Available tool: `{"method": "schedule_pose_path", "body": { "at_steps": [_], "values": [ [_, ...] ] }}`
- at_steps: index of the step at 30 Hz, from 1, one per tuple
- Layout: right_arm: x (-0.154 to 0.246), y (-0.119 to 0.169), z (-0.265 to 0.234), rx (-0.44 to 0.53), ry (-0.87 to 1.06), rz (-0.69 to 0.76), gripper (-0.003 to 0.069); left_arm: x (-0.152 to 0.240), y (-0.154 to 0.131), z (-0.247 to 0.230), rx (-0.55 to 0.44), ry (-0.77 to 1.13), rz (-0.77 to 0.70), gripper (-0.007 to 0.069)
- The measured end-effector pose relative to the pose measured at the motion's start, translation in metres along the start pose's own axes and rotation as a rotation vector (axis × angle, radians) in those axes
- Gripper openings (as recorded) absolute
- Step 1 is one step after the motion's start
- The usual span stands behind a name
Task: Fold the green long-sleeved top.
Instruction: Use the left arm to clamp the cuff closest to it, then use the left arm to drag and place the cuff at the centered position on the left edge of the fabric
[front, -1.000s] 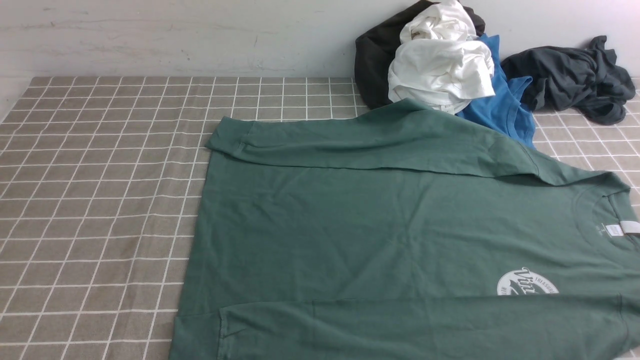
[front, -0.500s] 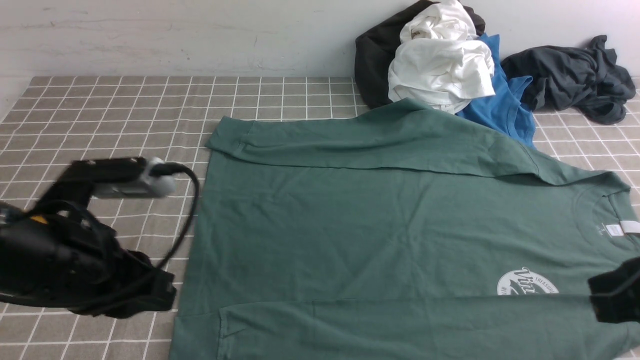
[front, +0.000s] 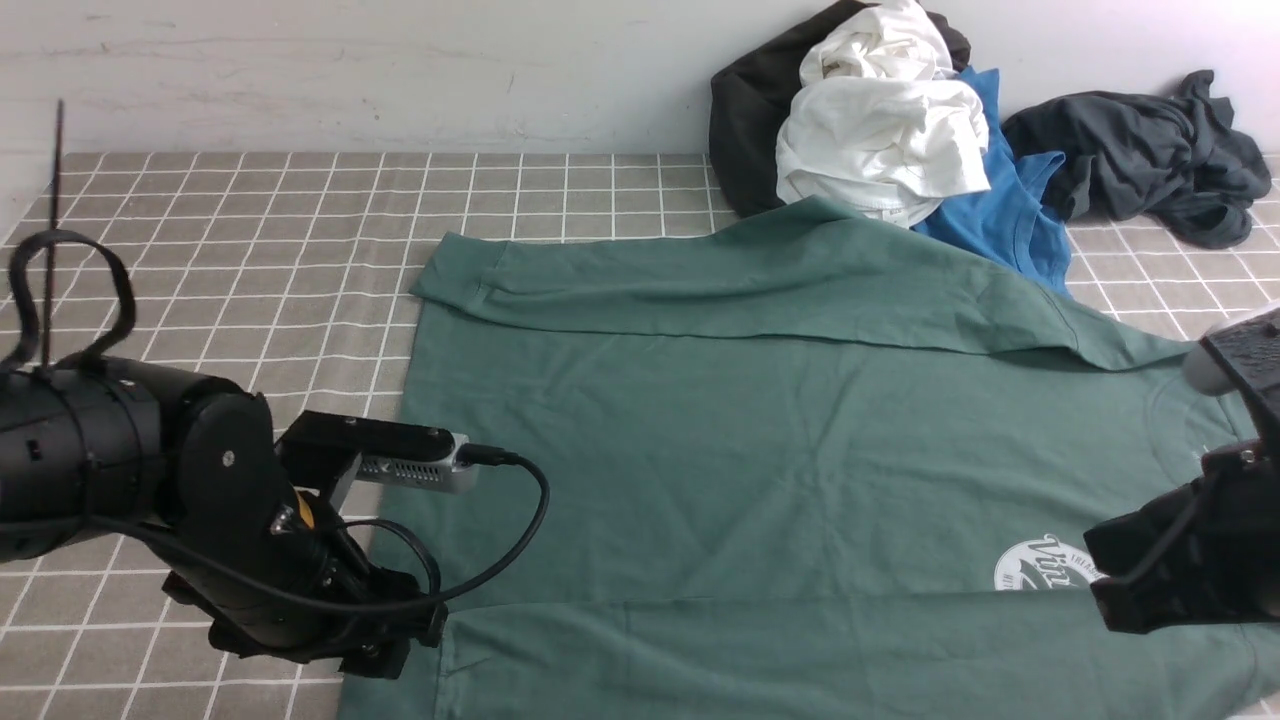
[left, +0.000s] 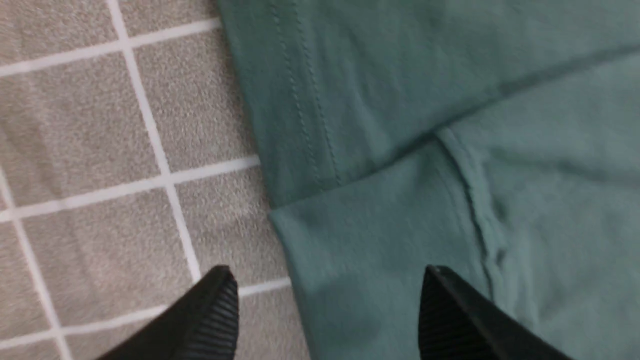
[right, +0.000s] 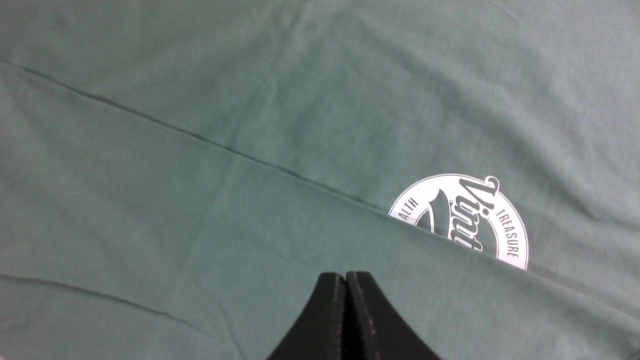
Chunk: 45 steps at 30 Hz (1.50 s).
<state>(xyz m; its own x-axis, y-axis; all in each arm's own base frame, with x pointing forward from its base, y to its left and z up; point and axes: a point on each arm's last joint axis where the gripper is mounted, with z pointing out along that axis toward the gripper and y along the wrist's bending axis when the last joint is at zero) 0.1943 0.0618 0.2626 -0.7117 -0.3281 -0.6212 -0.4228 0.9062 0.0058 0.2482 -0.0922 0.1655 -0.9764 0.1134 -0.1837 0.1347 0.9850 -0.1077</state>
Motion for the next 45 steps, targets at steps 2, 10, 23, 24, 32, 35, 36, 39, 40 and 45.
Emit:
{"method": "schedule_pose_path", "body": {
  "at_steps": [2, 10, 23, 24, 32, 35, 36, 39, 40, 45],
  "values": [
    [0.000, 0.000, 0.000, -0.005, -0.003, 0.008, -0.0008, -0.001, 0.001, 0.010, -0.009, 0.024, -0.029, 0.0412],
    [-0.001, 0.001, 0.000, -0.006, -0.009, 0.012, -0.0008, -0.008, -0.002, 0.012, -0.013, 0.047, -0.056, 0.0107],
    [-0.001, 0.000, 0.000, 0.000, -0.010, 0.005, -0.0008, -0.052, -0.019, -0.068, 0.035, -0.228, 0.103, 0.0002],
    [-0.001, 0.000, 0.000, 0.002, -0.011, 0.002, -0.0008, -0.059, -0.020, -0.075, 0.033, -0.275, 0.123, 0.0002],
    [-0.004, -0.002, 0.000, 0.021, -0.041, -0.012, -0.0008, -0.117, -0.026, -0.080, -0.030, -0.422, 0.212, 0.0002],
    [-0.004, -0.002, 0.000, 0.025, -0.048, -0.014, -0.0008, -0.142, -0.020, -0.051, -0.053, -0.334, 0.190, 0.0002],
    [-0.005, -0.002, 0.000, 0.025, -0.050, -0.014, -0.0008, -0.149, -0.016, -0.043, -0.060, -0.307, 0.178, 0.0006],
    [-0.005, -0.002, 0.000, 0.026, -0.053, -0.014, -0.0008, -0.172, -0.001, -0.019, -0.080, -0.238, 0.125, 0.0046],
    [-0.005, -0.002, 0.000, 0.027, -0.056, -0.015, -0.0008, -0.180, 0.006, -0.013, -0.085, -0.229, 0.107, 0.0076],
    [-0.008, -0.003, 0.000, 0.036, -0.084, -0.018, -0.0008, -0.230, 0.039, -0.004, -0.060, -0.277, -0.011, 0.0307]
  ]
}}
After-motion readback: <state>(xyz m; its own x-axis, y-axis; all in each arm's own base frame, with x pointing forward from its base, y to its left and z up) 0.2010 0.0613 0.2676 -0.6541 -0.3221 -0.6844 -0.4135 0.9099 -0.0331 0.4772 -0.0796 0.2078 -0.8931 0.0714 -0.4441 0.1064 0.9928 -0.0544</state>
